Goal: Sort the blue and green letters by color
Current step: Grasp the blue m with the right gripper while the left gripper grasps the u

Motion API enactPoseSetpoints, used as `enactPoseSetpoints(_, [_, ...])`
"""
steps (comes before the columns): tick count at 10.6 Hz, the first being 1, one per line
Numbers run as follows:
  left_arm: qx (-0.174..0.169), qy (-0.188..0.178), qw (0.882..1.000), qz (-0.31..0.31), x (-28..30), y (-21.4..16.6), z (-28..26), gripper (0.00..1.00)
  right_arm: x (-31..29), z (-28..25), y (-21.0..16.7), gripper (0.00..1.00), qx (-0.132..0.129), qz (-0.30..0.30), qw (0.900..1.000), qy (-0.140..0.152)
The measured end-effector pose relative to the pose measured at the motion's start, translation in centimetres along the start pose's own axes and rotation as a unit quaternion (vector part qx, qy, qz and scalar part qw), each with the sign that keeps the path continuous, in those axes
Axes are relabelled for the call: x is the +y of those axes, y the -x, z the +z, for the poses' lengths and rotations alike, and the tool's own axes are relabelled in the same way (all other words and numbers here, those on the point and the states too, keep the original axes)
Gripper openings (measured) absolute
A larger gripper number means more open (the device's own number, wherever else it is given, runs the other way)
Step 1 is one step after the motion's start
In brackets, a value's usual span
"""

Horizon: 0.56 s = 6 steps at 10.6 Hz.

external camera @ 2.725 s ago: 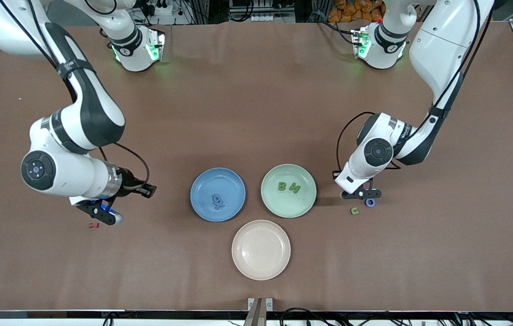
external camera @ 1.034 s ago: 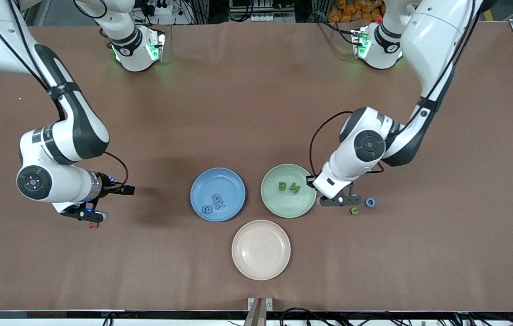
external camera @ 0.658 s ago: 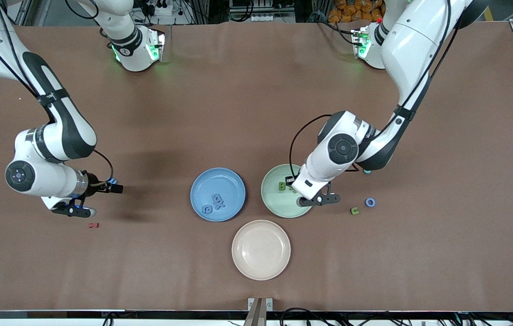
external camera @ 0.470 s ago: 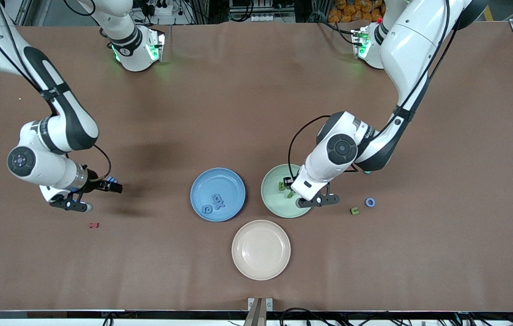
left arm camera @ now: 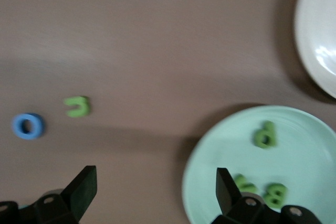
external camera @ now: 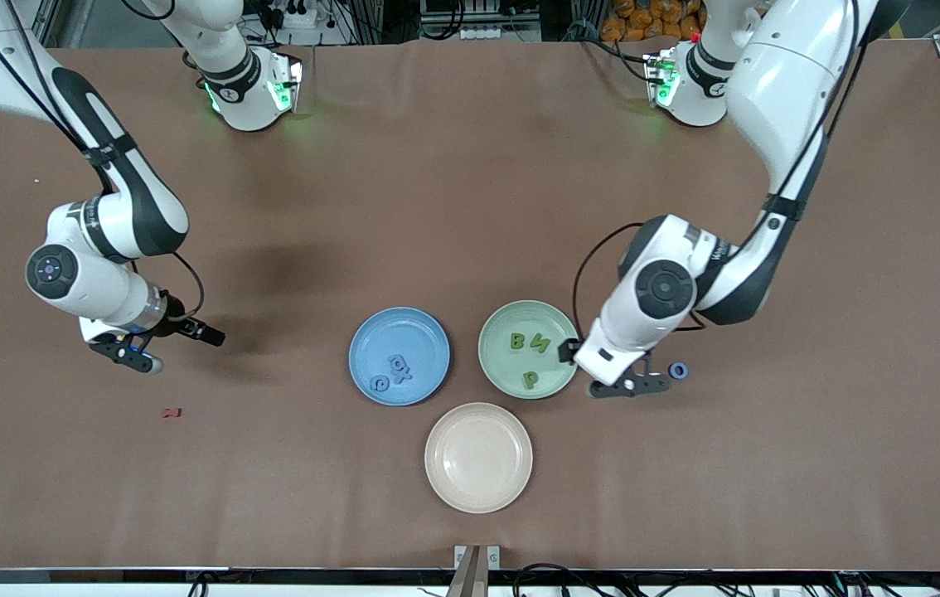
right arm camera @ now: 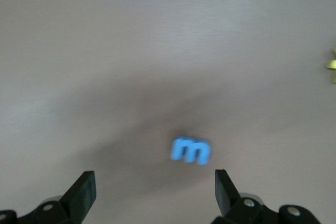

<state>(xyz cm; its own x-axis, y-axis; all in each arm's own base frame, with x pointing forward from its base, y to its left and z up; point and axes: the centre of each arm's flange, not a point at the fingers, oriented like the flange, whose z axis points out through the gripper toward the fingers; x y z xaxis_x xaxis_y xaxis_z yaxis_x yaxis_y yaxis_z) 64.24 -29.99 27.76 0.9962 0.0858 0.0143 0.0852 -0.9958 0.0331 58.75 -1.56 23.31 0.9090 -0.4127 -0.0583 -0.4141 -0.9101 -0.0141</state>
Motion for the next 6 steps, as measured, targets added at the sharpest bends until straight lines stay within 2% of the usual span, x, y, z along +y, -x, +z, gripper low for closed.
enactPoseSetpoints(3, [-0.009, -0.016, 0.999, -0.035, -6.3, -2.7, 1.3, 1.00, 4.6, 3.7, -1.0, 1.00, -0.027, 0.053, 0.998, 0.012])
enactPoseSetpoints(6, [-0.020, -0.025, 0.997, -0.064, -10.0, -3.8, 3.3, 1.00, 3.2, 4.8, -0.4, 1.00, -0.036, 0.083, 0.996, 0.010])
